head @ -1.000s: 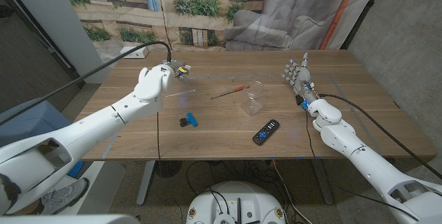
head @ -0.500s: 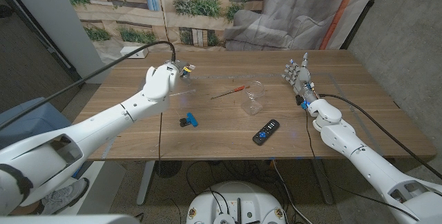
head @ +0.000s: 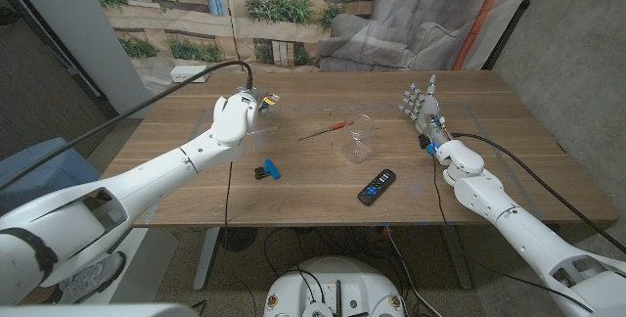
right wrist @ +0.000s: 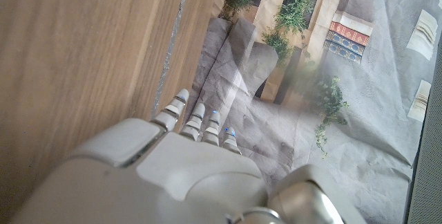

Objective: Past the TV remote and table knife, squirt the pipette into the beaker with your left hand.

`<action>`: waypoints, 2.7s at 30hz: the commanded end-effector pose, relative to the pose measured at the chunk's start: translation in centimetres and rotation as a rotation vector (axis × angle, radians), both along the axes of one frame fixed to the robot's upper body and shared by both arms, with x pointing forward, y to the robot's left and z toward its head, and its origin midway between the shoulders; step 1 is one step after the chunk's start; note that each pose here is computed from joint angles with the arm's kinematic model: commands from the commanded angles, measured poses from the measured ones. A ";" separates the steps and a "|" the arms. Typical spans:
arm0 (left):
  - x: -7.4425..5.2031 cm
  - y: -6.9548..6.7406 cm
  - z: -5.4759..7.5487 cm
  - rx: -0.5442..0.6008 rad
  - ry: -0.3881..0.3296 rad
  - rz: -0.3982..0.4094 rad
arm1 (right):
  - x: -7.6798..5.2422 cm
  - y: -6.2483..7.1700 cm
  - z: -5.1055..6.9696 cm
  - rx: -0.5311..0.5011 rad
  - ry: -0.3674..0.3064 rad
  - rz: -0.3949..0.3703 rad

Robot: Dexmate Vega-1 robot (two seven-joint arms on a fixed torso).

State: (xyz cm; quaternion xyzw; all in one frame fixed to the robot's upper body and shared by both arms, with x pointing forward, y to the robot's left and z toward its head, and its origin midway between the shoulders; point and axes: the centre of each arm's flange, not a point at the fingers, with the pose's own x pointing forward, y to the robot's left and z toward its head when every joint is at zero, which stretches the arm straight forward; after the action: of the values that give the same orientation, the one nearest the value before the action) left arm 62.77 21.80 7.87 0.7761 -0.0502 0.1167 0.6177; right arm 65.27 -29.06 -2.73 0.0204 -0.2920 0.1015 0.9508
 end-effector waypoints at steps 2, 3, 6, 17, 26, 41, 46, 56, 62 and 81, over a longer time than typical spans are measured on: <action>1.4 -0.5 -1.8 0.026 0.028 0.016 | 0.0 0.0 0.0 0.000 0.000 0.000; 1.5 -0.5 -1.8 0.027 0.029 0.017 | 0.0 0.0 0.0 0.000 0.000 0.000; 1.8 -0.5 -2.0 0.025 0.029 0.018 | 0.0 0.0 0.0 0.000 0.000 0.000; 2.4 -0.3 -2.1 0.028 0.019 0.018 | 0.0 0.0 0.0 0.000 0.000 0.000; 2.7 -0.8 -2.8 0.030 0.012 0.012 | 0.0 0.0 0.0 0.000 0.000 0.000; 2.3 -0.8 -4.9 0.024 -0.023 0.017 | 0.0 0.0 0.0 0.000 0.000 0.000; 2.2 -0.5 -5.6 0.014 -0.041 0.019 | 0.0 0.0 0.0 0.000 0.000 0.000; 1.9 -0.4 -6.1 0.001 -0.074 0.017 | 0.0 0.0 0.0 0.000 0.000 0.000; 2.0 -0.4 -6.2 0.005 -0.091 0.007 | 0.0 0.0 0.0 0.000 0.000 0.000; 2.9 -1.0 -6.2 0.019 -0.087 -0.020 | 0.0 0.0 0.0 0.000 0.000 0.000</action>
State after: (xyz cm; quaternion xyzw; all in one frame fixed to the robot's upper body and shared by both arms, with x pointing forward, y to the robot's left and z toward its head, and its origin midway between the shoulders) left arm 65.21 20.99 1.71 0.7732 -0.0806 0.1494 0.6111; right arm 65.28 -29.06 -2.74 0.0203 -0.2919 0.1015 0.9508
